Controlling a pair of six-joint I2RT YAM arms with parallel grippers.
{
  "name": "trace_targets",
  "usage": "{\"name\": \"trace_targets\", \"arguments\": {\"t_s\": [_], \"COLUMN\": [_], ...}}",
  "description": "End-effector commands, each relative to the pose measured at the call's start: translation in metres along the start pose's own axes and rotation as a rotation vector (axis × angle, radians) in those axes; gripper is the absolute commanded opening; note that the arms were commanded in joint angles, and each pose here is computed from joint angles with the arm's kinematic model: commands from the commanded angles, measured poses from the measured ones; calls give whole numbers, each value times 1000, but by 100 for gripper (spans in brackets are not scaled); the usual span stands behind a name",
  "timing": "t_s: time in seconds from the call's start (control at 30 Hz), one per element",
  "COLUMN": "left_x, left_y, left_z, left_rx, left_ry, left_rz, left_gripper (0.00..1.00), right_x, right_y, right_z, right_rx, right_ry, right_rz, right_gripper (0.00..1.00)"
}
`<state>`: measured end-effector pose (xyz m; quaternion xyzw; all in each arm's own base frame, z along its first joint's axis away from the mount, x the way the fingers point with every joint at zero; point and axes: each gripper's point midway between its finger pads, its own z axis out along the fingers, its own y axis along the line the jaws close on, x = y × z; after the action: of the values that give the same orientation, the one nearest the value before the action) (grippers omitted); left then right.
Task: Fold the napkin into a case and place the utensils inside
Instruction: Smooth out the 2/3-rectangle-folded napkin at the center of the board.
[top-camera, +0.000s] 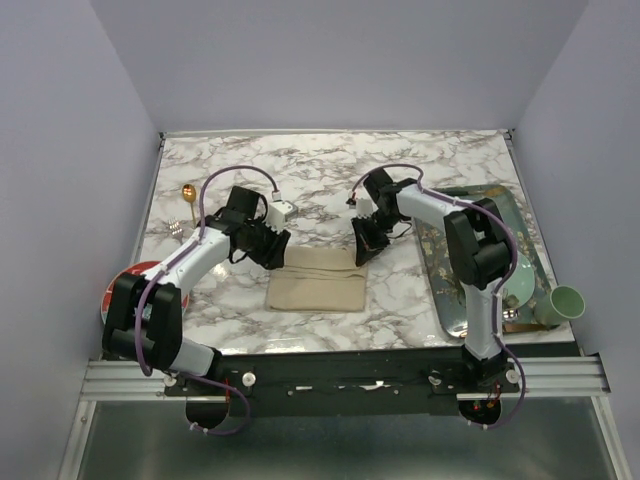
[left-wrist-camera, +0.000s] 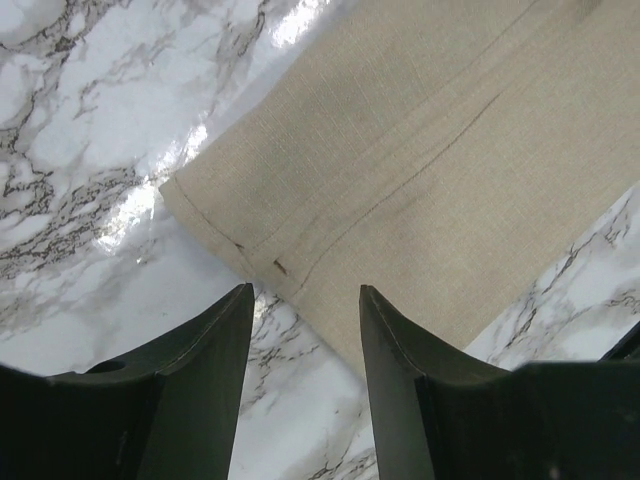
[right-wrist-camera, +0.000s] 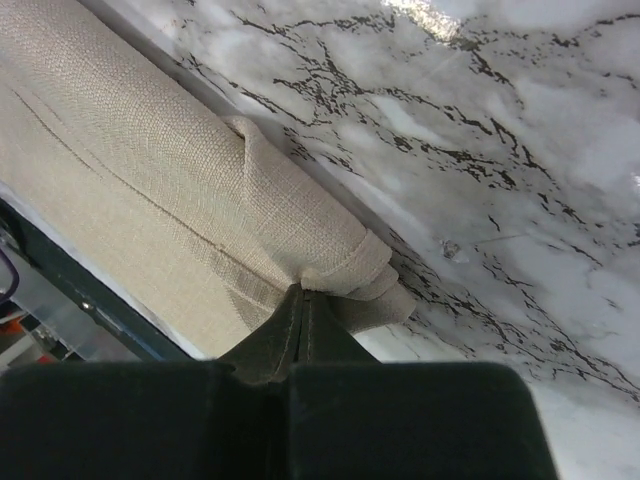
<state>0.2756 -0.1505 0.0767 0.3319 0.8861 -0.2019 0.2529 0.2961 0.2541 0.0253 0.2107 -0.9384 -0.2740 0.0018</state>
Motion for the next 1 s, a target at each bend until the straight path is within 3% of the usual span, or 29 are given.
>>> {"name": "trace_targets", "arguments": {"t_s": [0.0,0.27,0.47,0.57,0.6,0.67,0.77,0.8,0.9,0.97], "left_x": [-30,-57,-25,-14,-14,-21,-42,-62,-77,-63], "left_y": [0,17,19,23,26,44,57,58,44,30], "left_z": [4,30,55,58,59,56,38,16,-8,-8], "left_rx": [38,68,139,138,136,103,74,35,-1,4], "left_ry": [-50,-33,97,126,121,85,-53,-150,-240,-210], "left_rz": [-44,-32,-15,-25,-47,-119,-103,-35,202,290], "left_gripper": [57,59,54,43,35,31,47,52,53,54], "right_x": [8,-6,-15,-18,-20,-27,-34,-34,-31,-29], "right_y": [-16,-34,-38,-42,-42,-44,-40,-37,-27,-23], "right_z": [16,8,3,5,5,7,4,2,-6,-11], "right_rx": [89,205,246,260,262,271,260,256,225,216], "right_ry": [15,-56,-92,-96,-99,-102,-111,-113,-116,-117], "right_rz": [-71,-188,-260,-270,-272,-273,-282,-287,-291,-290], "right_gripper": [1,1,1,1,1,1,1,1,1,1]}}
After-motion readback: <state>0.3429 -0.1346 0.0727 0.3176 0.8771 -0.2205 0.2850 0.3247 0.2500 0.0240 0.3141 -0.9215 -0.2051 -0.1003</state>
